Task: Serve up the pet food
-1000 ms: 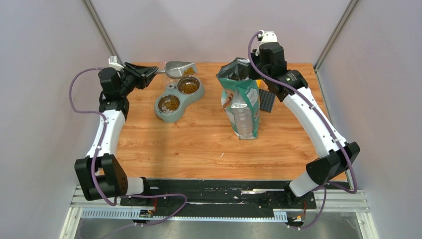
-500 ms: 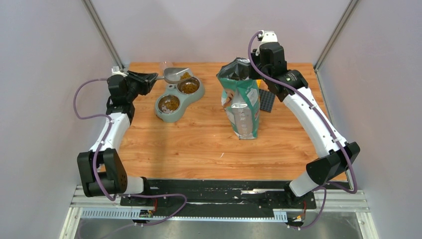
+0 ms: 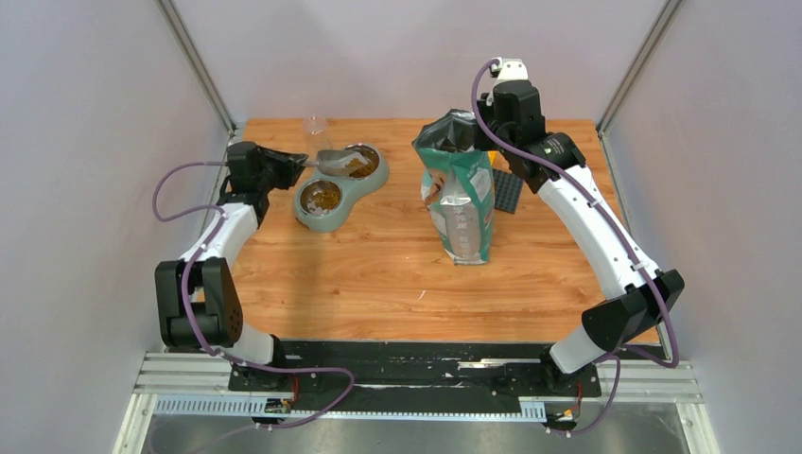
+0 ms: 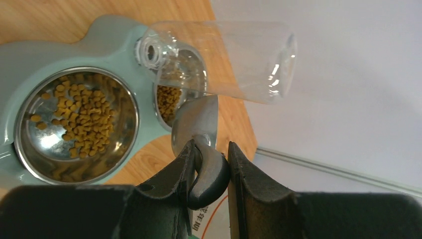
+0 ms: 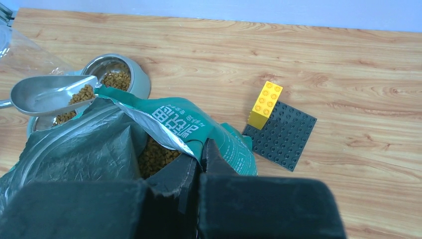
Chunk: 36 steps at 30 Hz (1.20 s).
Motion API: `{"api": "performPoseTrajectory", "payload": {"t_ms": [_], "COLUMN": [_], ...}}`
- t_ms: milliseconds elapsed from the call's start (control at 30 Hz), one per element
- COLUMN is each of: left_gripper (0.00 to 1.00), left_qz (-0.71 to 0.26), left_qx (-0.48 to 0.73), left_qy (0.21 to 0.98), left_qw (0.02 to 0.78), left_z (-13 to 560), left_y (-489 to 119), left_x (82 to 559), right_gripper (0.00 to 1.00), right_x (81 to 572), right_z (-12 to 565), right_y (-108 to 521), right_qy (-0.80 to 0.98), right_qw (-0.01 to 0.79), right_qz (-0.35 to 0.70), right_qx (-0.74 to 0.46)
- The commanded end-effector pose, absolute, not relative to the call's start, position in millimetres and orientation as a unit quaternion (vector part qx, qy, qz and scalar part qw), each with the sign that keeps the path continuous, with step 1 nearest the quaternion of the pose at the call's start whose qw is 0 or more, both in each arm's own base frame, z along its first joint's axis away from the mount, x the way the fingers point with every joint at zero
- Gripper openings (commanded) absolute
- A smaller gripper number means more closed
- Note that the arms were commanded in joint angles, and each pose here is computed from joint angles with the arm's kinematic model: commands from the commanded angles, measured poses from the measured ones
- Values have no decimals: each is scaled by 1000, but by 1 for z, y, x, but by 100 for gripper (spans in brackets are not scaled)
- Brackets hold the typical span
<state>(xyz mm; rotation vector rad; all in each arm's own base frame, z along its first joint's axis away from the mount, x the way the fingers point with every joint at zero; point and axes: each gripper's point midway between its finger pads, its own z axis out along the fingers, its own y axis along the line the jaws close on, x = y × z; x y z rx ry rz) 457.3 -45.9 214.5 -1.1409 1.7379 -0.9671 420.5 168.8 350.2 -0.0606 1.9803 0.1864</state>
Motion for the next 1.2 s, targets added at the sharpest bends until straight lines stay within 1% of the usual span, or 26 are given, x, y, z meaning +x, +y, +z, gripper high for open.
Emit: {"api": "performPoseTrajectory", "payload": {"t_ms": [0, 267, 567, 767, 867, 967, 1167], "left_gripper": [0, 0, 0, 0, 0, 0, 0], "left_qz": [-357, -326, -245, -217, -202, -158, -88], "left_qx": [-479, -502, -532, -546, -529, -503, -405], "left_qy": [678, 689, 681, 674, 683, 692, 730], "left_qw": [428, 410, 440, 448, 461, 492, 543], "left_z": [229, 219, 219, 218, 224, 234, 246], "left_y": [-38, -57, -63, -69, -78, -77, -100], "left_x": [473, 481, 492, 498, 502, 504, 514], "right_gripper": [0, 0, 0, 0, 0, 0, 0], "right_x": [428, 430, 430, 431, 431, 431, 432], "right_z": [417, 417, 412, 412, 411, 411, 409], "right_y": [149, 146, 147, 145, 145, 143, 140], "right_qy": [774, 774, 778, 779, 779, 780, 781], "right_qw": [629, 629, 624, 624, 623, 623, 621], "right_qz": [74, 67, 68, 65, 65, 63, 61], "right_qx": [11, 14, 14, 13, 13, 14, 16]}}
